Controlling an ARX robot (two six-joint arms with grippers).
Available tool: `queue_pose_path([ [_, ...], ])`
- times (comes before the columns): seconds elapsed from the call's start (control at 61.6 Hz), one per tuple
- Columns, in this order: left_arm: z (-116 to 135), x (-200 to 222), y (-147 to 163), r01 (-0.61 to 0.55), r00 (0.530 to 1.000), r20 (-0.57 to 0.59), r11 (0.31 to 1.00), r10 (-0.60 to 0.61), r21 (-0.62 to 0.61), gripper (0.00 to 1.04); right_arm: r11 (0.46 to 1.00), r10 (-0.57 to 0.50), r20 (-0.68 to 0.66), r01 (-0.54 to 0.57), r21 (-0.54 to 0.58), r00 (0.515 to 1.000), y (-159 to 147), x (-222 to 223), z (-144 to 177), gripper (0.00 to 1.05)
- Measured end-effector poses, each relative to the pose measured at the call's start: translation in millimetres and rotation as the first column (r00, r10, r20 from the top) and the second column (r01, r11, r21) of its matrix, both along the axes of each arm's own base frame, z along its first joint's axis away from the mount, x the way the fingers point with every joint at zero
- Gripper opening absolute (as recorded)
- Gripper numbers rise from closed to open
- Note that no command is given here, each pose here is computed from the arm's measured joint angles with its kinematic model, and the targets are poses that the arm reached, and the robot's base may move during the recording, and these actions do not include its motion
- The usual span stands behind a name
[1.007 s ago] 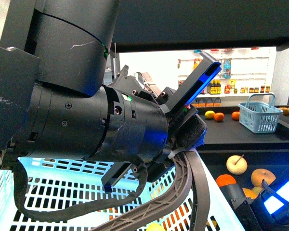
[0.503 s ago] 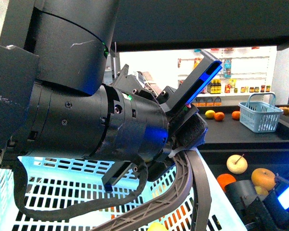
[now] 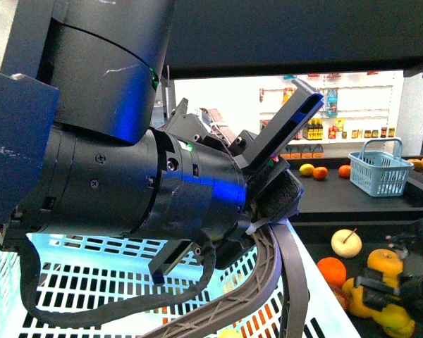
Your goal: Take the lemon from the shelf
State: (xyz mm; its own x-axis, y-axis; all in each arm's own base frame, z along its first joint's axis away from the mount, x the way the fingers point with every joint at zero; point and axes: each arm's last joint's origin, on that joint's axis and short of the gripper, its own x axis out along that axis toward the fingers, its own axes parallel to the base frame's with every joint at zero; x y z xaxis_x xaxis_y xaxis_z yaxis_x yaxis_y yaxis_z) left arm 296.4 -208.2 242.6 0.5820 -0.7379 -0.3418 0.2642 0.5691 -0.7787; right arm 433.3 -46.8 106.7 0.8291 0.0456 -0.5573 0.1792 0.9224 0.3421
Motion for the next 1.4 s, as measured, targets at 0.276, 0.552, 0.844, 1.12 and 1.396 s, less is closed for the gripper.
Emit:
queue_pose_path([
  [0.276, 0, 0, 0, 0.000, 1.000, 0.000, 1.000, 0.000, 0.000, 0.13, 0.971, 0.161, 0.170, -0.187, 0.150, 0.972, 50, -40, 99, 0.66],
  [0.552, 0, 0, 0, 0.000, 1.000, 0.000, 1.000, 0.000, 0.000, 0.12, 0.937, 0.260, 0.148, -0.286, 0.198, 0.954, 104, -59, 101, 0.66],
  [0.844, 0, 0, 0, 0.001, 1.000, 0.000, 1.000, -0.001, 0.001, 0.12, 0.920, 0.328, 0.083, -0.338, 0.199, 0.941, 140, -71, 78, 0.67],
  [1.12, -1, -1, -1, 0.013, 1.000, -0.013, 1.000, -0.013, -0.008, 0.12, 0.925, 0.310, 0.123, -0.329, 0.192, 0.943, 135, -73, 76, 0.97],
  [1.396, 5, -4, -7, 0.056, 0.998, -0.004, 0.998, -0.056, -0.029, 0.12, 0.972, 0.206, 0.200, -0.224, 0.073, 0.958, 105, -96, 102, 0.97],
])
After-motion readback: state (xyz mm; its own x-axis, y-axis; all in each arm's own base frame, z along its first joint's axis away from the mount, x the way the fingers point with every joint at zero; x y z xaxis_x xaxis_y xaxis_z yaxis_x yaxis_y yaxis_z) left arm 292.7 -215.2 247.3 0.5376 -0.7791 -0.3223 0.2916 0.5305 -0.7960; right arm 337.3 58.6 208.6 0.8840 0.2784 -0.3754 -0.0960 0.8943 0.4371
